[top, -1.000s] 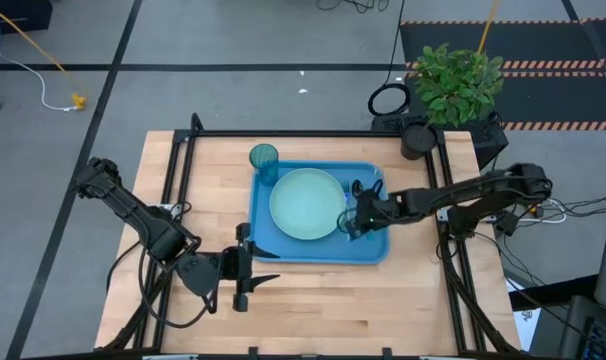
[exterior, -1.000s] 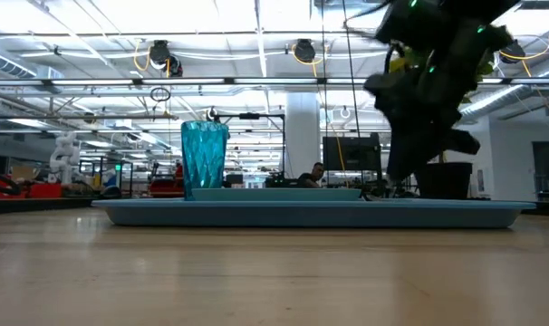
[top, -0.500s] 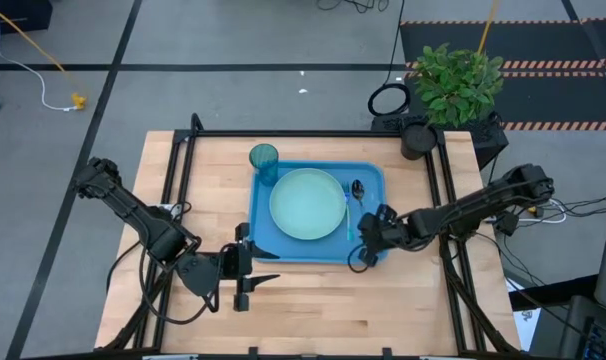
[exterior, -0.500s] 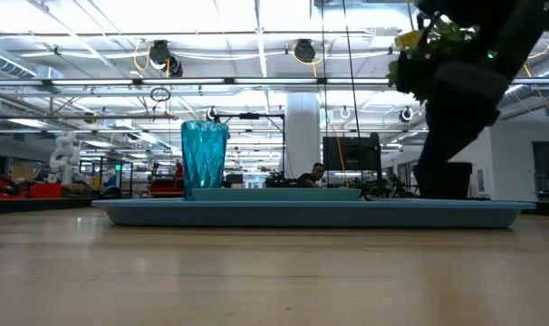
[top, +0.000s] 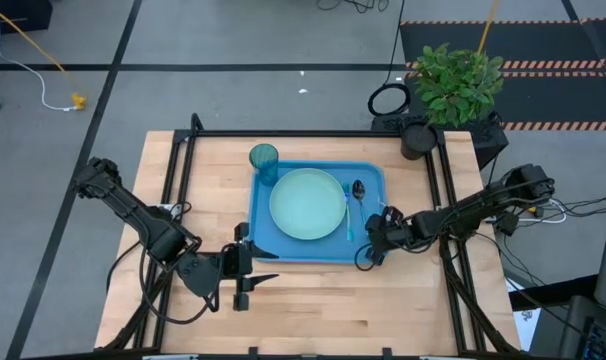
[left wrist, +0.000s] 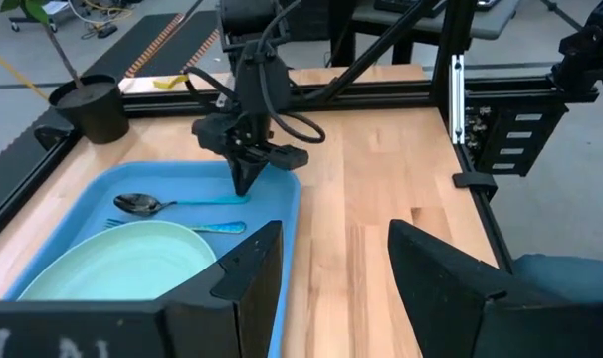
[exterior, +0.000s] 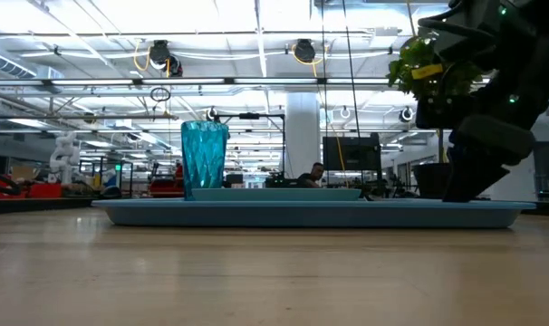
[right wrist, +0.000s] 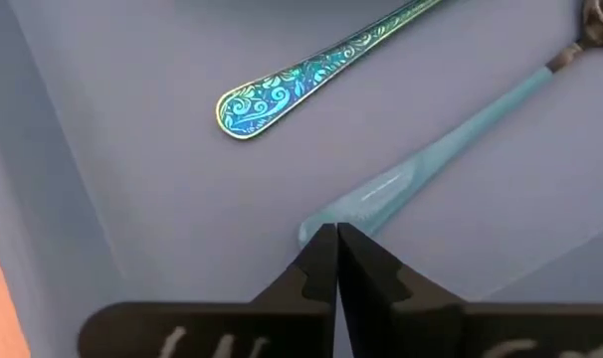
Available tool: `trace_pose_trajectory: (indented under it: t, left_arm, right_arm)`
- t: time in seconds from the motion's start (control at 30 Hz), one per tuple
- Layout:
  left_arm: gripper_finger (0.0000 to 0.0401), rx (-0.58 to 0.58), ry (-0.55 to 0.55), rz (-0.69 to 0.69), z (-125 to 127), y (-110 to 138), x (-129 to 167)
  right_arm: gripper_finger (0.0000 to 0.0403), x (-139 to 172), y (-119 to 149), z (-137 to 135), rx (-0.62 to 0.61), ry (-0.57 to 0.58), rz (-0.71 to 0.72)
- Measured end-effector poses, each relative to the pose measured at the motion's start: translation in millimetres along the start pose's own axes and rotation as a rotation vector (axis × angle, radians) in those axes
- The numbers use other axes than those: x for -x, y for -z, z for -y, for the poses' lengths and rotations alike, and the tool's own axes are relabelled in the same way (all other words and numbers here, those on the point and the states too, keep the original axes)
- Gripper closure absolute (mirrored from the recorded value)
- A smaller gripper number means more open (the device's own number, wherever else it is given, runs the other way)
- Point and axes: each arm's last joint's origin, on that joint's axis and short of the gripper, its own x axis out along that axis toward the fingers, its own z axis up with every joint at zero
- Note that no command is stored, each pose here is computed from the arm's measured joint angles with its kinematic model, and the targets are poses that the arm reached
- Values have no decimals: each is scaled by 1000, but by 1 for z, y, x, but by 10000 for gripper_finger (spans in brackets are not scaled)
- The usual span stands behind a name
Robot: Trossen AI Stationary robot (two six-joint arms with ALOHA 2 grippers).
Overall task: Pick and place plate/cup/fork/spoon on tray
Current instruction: Put the blue spoon on the blue serving tray
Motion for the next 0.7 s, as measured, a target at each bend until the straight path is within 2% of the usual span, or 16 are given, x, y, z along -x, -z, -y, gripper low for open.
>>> trace_pose_trajectory:
  t: [0.7]
  left_arm:
    - [215, -25, 0, 1, 0, 0, 0]
  right_arm:
    - [403, 2, -1, -1, -38, -44, 1]
